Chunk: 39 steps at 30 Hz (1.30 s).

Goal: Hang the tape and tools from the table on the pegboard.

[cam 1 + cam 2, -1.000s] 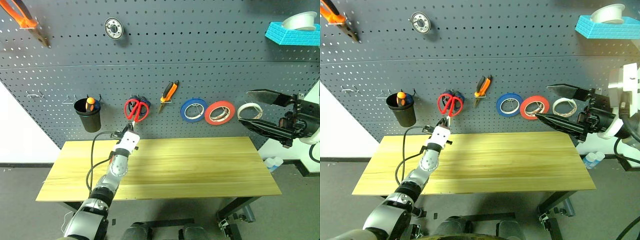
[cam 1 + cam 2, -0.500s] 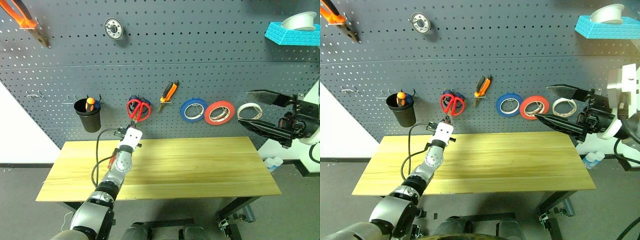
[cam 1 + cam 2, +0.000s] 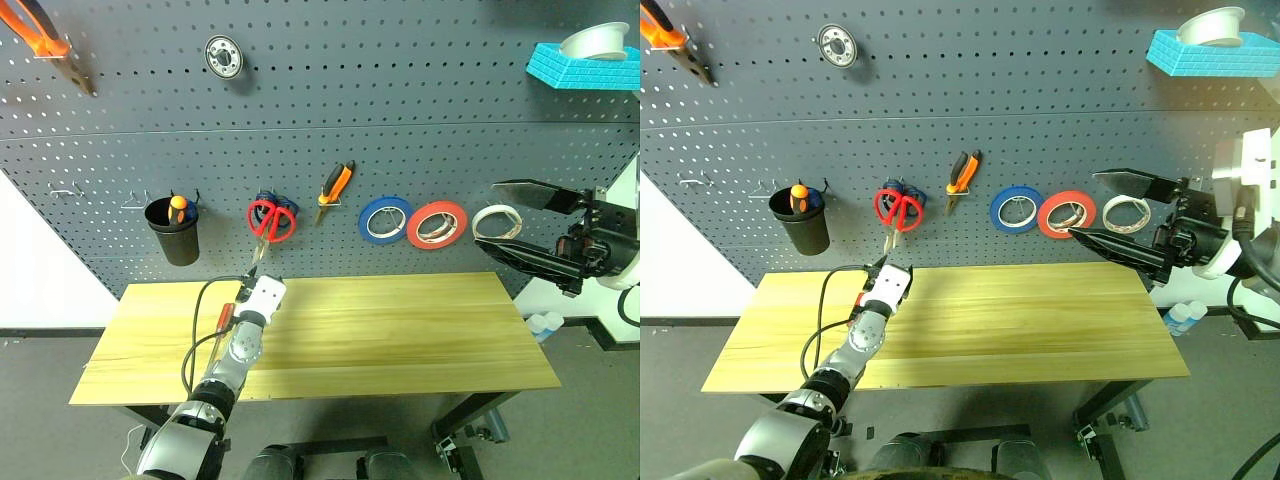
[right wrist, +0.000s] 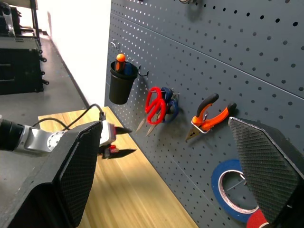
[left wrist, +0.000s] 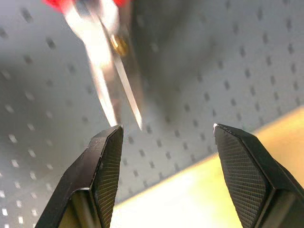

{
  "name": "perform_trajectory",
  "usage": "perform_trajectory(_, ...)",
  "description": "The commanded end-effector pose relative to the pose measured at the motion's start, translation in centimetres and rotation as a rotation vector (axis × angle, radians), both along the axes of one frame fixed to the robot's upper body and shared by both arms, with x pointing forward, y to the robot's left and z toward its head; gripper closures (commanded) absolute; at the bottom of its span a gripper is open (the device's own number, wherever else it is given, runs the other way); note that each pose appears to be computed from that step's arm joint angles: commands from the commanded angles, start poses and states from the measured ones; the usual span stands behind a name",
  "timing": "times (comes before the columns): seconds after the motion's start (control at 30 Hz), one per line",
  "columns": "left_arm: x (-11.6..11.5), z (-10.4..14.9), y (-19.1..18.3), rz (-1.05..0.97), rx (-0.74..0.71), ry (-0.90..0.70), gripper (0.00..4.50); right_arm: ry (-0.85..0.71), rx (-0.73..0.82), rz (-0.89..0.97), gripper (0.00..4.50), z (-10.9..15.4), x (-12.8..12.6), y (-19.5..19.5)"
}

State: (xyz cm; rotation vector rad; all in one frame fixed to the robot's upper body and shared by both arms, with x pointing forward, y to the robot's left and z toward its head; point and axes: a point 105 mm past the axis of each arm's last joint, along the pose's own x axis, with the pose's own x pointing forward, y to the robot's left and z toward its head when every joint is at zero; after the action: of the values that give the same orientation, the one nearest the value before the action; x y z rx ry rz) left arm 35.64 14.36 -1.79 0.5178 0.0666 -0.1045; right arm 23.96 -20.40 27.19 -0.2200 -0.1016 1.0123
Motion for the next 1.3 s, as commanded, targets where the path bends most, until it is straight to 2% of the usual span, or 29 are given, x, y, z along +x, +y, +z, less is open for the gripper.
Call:
perform_trajectory(0.03,-0.2,-0.2,2.1,0.05,0.031,0.04,1.33,-0.042,-0.003,0.003,0.0,0.7,-0.4,0.2)
perform_trajectory(0.23,-1.7,-1.5,4.7,0.138,0.018,0.174,1.33,-0.028,0.001,-0.003,0.0,0.1,-0.2,0.1)
perform_trajectory(0.6,-1.3,-1.7,7.2,0.308,-0.222,0.407,1.33,-0.01,-0.006,-0.004,0.0,-0.7,0.1,0.2)
perform_trajectory(0.97,-2.2,-2.2,10.5,0.406,-0.234,0.696,1.33,0.012,-0.018,-0.026,0.0,-1.2,-0.2,-0.1)
perform_trajectory(1.1,-1.9,-1.0,11.3,0.4,-0.25,0.743,1.33,0.021,-0.016,-0.03,0.0,-1.5,-0.4,0.0)
perform_trajectory(1.3,-2.0,-1.5,11.7,0.41,-0.29,0.821,1.33,0.026,-0.011,-0.028,0.0,-1.5,-0.4,0.1)
